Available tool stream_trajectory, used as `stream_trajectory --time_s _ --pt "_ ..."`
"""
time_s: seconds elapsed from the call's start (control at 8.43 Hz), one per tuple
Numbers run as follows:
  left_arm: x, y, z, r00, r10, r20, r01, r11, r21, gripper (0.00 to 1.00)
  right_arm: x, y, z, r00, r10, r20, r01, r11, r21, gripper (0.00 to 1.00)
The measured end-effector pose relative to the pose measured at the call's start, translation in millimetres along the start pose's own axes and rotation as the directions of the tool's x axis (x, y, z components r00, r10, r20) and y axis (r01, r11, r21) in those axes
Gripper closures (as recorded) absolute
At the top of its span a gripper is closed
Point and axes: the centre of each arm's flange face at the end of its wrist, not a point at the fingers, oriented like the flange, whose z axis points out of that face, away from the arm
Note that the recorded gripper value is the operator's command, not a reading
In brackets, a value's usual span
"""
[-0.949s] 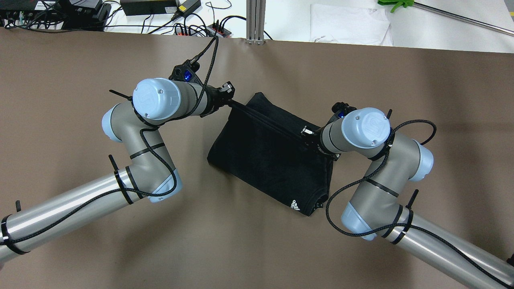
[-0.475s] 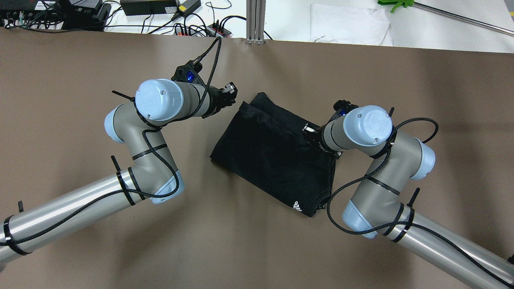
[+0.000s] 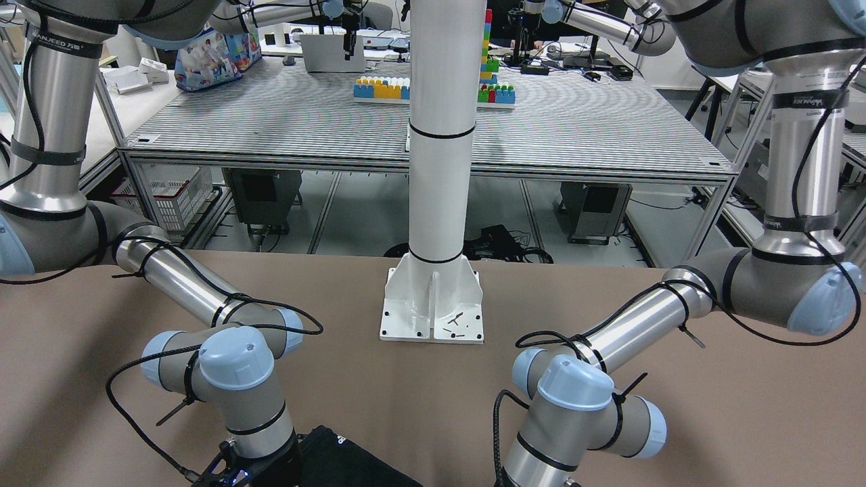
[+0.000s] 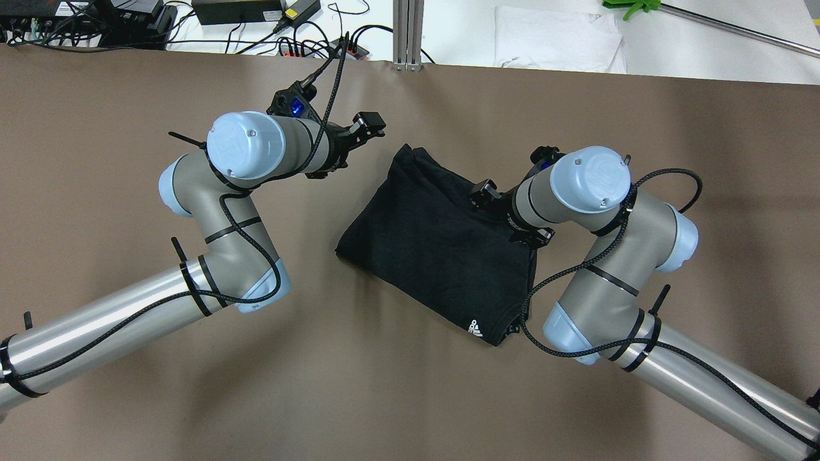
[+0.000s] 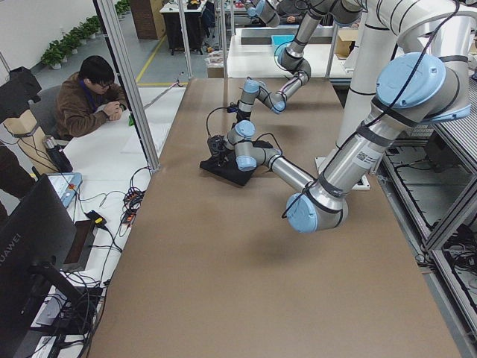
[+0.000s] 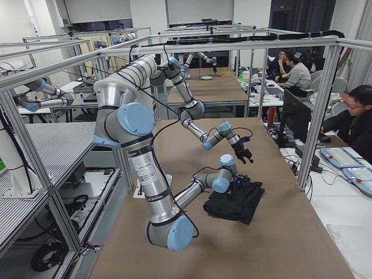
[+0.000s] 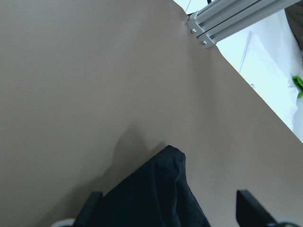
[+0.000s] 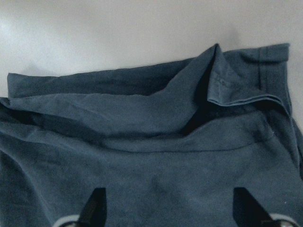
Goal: Fold clothes
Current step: 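Raise the left gripper away while the right gripper presses the folded edge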
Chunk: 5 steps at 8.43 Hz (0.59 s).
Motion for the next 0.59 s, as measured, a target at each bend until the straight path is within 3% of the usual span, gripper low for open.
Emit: stream_trajectory --time_s 0.12,0.36,0.59 --pt "-4.0 -20.0 -5.9 1.000 0.009 0.011 -0.009 1.000 -0.016 0.00 -9.4 5.7 -1.2 1.000 -0.012 -0.004 0.012 1.000 -0.011 0.06" --pt "-36.7 -54.1 -24.4 0.998 0.058 0.037 -0.057 0.998 -0.038 0.00 -25.9 14.7 4.9 0.992 -0.122 -0.020 0.121 0.992 -0.020 0.06" --pt "-66.3 -66.1 -41.6 0.994 0.096 0.047 -0.094 0.995 -0.045 0.00 -73.7 17.8 31.9 0.971 -0.228 -0.076 0.227 0.974 -0.025 0.06"
